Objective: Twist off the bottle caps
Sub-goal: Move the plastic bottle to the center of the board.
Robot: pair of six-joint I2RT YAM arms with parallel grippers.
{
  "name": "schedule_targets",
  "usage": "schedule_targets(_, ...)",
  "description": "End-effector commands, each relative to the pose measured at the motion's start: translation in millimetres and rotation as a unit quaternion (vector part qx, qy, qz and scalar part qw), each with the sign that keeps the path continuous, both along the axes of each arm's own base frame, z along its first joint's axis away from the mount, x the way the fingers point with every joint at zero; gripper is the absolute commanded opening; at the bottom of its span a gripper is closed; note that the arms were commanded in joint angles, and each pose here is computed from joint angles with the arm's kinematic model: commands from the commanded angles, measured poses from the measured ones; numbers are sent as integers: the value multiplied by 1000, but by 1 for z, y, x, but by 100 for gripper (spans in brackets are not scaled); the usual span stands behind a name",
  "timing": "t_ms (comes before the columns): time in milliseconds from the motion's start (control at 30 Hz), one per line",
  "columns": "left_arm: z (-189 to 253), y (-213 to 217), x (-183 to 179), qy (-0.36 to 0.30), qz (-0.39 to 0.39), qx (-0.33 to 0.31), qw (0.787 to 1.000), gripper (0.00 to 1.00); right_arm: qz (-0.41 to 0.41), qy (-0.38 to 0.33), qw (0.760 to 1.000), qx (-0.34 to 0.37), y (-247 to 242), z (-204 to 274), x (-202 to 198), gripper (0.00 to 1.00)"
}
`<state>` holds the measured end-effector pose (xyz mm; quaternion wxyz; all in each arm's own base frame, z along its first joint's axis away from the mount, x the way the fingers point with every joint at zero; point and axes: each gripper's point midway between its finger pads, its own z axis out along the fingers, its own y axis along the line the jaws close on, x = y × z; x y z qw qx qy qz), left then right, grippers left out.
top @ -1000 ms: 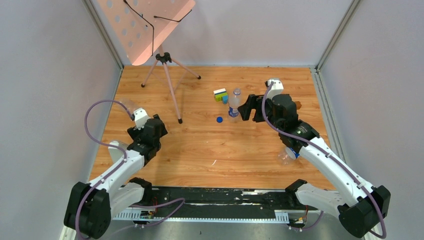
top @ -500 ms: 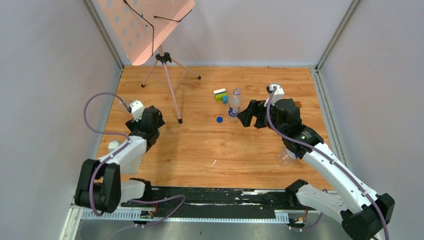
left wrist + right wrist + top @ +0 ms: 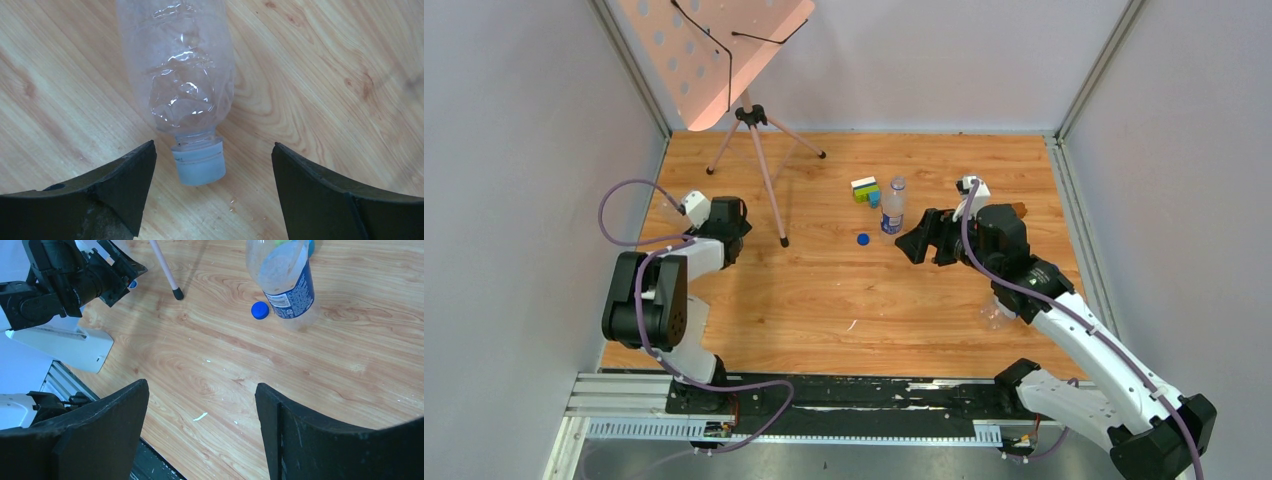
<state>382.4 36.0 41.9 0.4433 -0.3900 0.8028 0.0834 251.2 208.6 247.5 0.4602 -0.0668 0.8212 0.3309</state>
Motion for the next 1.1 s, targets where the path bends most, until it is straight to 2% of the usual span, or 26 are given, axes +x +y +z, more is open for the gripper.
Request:
schedule_targets(0, 12, 5, 21, -45, 27, -19, 998, 88, 4, -3, 1000, 18, 2, 6, -2, 79)
schedule_targets(33, 11, 5, 20, -44, 30, -21, 998, 86, 4, -2, 1000, 17, 2, 5, -2, 79)
schedule_targets(200, 18, 7, 14, -53, 37, -21, 998, 67, 4, 2, 1000, 16, 2, 3, -3, 79)
schedule_targets(300, 21, 7, 10, -57, 35, -22, 998, 60, 6, 1, 1000, 18, 2, 4, -4, 79)
schedule_targets(467, 22, 4, 1, -59, 26, -30, 997, 40, 7, 0, 1000, 21, 2, 6, -6, 79)
schedule_targets(633, 29, -3, -7, -71, 10, -46, 996, 28, 6, 0, 1000, 23, 1, 7, -8, 79)
schedule_targets(833, 26, -23, -28, -67, -23, -90, 993, 19, 13, -2, 1000, 26, 2, 11, -11, 79)
schedule_targets(1067, 35, -75, -72, -88, -80, -141, 983, 19, 42, 4, 999, 29, 7, 11, -20, 79)
